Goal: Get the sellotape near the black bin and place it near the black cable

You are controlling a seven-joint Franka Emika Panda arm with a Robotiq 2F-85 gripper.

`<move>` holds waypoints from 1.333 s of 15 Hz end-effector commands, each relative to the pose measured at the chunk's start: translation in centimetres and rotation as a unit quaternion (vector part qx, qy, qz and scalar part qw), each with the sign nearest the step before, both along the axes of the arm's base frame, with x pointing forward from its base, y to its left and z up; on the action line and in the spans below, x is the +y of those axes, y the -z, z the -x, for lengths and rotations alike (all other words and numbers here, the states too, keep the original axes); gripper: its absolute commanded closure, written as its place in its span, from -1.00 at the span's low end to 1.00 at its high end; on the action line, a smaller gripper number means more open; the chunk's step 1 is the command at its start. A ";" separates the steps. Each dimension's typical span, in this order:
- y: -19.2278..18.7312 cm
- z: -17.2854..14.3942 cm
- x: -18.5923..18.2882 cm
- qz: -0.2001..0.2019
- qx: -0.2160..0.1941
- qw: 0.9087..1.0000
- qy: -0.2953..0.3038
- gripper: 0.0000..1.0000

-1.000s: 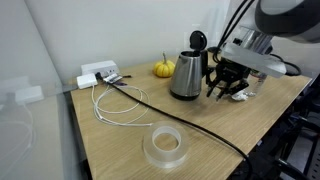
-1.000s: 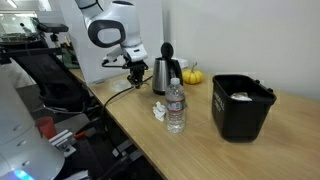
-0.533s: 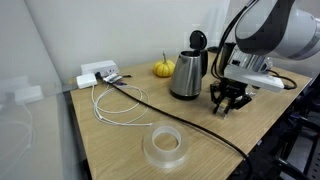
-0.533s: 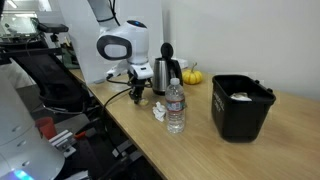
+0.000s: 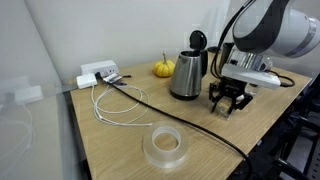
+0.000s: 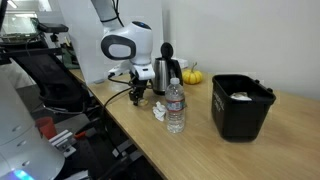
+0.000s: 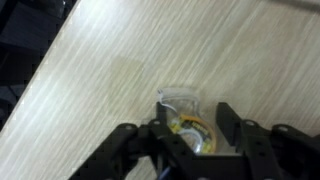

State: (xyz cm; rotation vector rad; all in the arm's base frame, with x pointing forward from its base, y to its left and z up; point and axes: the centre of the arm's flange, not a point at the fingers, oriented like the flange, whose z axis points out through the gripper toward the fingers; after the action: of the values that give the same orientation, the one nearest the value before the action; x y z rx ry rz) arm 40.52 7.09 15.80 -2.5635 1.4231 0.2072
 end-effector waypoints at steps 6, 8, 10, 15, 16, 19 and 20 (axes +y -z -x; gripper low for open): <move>-4.6 0.9 0.4 -0.012 -0.049 0.999 0.010 -1.00; -6.3 1.1 0.6 -0.012 -0.068 0.998 0.012 -1.00; -7.2 1.4 0.6 -0.014 -0.078 0.997 0.011 -1.00; -9.0 3.2 0.4 -0.015 -0.096 0.995 0.014 -1.00; -9.5 3.6 0.4 -0.018 -0.100 0.995 0.013 -1.00; -10.8 4.7 0.5 -0.050 -0.120 0.991 0.016 -1.00; -10.2 2.7 0.8 -0.028 -0.107 0.994 0.018 -1.00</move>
State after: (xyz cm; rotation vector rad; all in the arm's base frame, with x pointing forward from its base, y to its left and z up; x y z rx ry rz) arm 37.79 7.90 26.07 -2.4266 1.3610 -0.0340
